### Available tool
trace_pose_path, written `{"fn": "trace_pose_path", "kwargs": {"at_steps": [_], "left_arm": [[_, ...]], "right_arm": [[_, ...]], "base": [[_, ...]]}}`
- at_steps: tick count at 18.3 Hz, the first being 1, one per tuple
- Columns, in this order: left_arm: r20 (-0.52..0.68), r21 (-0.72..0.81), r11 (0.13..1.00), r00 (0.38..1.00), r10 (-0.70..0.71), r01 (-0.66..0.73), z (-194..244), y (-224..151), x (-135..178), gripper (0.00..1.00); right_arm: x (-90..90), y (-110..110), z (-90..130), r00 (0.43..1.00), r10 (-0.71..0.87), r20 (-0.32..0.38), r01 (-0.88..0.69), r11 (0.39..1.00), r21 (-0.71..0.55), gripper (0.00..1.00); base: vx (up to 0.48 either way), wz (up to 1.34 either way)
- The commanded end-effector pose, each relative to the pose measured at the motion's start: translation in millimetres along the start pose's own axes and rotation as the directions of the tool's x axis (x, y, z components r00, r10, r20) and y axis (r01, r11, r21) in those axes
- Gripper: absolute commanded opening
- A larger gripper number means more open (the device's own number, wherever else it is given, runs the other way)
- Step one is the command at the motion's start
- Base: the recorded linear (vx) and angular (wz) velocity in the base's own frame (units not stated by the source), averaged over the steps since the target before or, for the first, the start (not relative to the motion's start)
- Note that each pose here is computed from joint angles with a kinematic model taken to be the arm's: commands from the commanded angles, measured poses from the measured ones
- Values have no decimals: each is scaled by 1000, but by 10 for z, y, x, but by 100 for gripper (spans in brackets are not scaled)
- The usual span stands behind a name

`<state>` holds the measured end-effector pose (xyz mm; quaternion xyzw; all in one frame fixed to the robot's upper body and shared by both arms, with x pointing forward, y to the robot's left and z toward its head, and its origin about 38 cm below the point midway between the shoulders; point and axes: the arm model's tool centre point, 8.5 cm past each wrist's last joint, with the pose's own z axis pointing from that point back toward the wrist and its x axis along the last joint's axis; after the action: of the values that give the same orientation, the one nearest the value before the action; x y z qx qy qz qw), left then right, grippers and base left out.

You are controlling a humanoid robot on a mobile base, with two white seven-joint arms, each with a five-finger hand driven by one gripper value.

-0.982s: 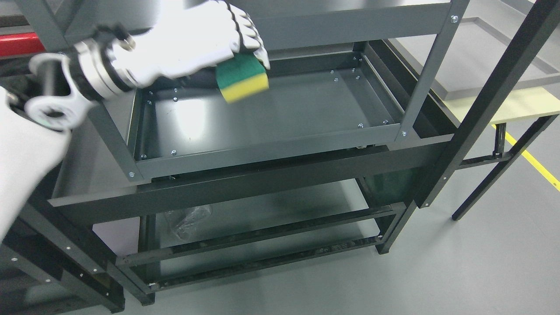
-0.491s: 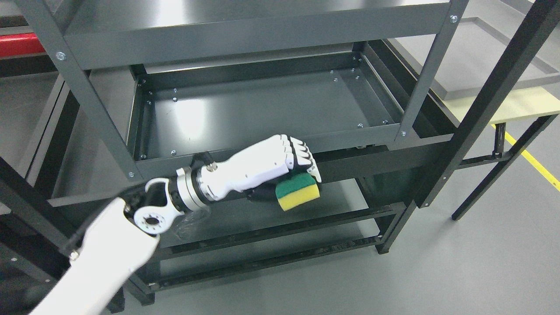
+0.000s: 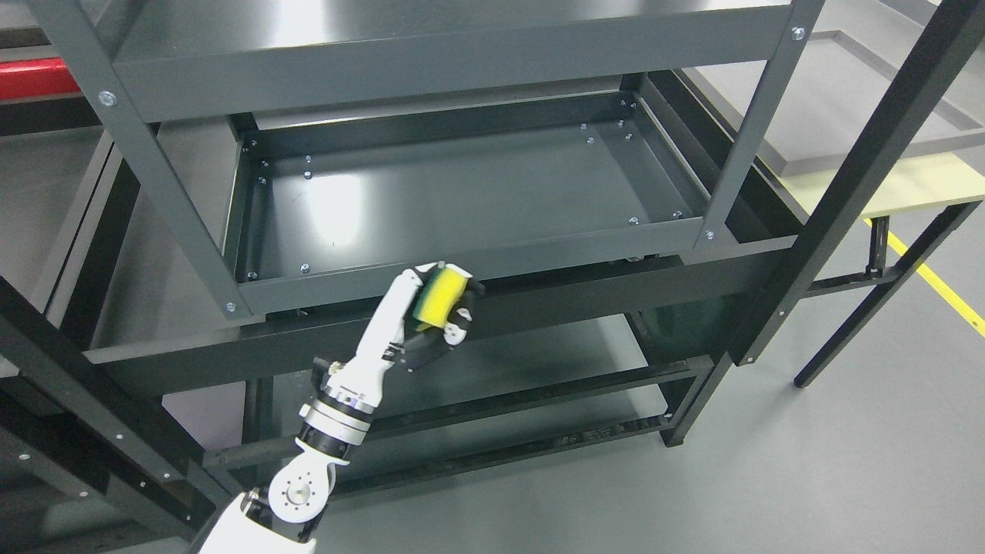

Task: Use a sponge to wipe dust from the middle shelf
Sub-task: 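Withdraw the left hand holding the sponge out of the shelf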

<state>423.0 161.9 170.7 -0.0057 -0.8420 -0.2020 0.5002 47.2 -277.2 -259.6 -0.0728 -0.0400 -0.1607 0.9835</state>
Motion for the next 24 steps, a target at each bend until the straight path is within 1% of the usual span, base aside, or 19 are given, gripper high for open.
{"fn": "trace_pose_path", "kwargs": {"at_steps": [1,3,5,8,11,12,15,19,24], "left_arm": [[-84,320,939,983,162,-127,173,759,234,0],[-65,287,950,986,151,-127,211,909,321,0],[-36,274,955,992,125,-110,305,1064,335,0],[4,337,936,994,110,-105,433,1309,354,0],[8,398,914,997,83,-79,598,1559,347,0],[-4,414,908,997,78,-70,699,1585,302,0],[-29,418,906,995,91,-70,849,1513,207,0],[-44,370,924,992,120,-95,832,1259,146,0],[-39,366,926,992,119,-96,849,1235,143,0]], "right_arm": [[21,-99,-7,999,3,-50,-4,1000,-14,100],[21,-99,-7,999,3,-50,-4,1000,-14,100],[19,-99,-7,999,3,-51,-4,1000,-14,100],[21,-99,-7,999,3,-50,-4,1000,-14,100],[21,-99,-7,999,3,-50,-4,1000,-14,100],[21,-99,-7,999,3,-50,-4,1000,-14,100],[21,-99,-7,999,3,-50,-4,1000,-14,100],[21,-101,-7,999,3,-50,-4,1000,-15,100],[21,-101,-7,999,3,-50,-4,1000,-15,100]], "base": [[0,0],[0,0],[0,0],[0,0],[0,0],[0,0],[0,0],[0,0],[0,0]]}}
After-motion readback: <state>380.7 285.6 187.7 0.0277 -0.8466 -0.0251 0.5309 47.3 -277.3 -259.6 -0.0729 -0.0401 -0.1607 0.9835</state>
